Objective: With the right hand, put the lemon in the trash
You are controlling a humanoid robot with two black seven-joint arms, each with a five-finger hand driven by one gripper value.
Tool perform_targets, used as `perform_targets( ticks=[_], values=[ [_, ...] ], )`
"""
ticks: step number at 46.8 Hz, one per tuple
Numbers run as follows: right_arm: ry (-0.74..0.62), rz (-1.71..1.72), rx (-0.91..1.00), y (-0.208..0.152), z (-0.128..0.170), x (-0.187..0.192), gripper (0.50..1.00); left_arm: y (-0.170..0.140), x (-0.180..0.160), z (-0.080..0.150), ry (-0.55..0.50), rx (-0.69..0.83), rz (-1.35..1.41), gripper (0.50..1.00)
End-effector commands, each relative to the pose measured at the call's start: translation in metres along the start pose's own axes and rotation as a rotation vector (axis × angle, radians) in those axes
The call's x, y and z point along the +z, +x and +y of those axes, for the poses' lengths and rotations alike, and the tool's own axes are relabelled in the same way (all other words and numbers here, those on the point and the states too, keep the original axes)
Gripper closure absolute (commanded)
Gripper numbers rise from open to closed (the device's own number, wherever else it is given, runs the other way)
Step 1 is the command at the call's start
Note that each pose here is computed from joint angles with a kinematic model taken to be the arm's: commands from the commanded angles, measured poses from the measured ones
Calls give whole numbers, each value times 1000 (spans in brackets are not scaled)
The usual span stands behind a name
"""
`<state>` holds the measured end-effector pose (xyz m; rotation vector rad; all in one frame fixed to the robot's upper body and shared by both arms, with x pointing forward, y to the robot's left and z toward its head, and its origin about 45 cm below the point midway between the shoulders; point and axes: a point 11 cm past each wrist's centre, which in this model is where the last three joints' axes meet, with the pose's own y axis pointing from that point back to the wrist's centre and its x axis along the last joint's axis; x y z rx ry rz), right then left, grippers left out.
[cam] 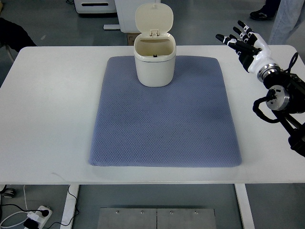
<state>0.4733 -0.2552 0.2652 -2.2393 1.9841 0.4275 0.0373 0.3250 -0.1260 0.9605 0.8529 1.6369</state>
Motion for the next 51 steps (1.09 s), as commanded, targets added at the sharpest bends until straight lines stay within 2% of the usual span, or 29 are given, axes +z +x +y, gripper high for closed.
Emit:
perform_targets(
  ticks=[1,11,20,26,36,51],
  values=[
    [2,-46,19,10,8,6,505,0,0,0,1,0,0,500],
    [-12,-116,29,18,29,31,502,0,0,0,1,0,0,500],
    [112,-136,42,20,39,32,500,0,0,0,1,0,0,500],
    [138,-154,44,16,42,40,500,0,0,0,1,0,0,500],
    [97,-196,52,9,51,69,500,0,0,0,-1,0,0,500],
    [52,-256,10,-4,58,91,500,0,0,0,1,0,0,500]
  ],
)
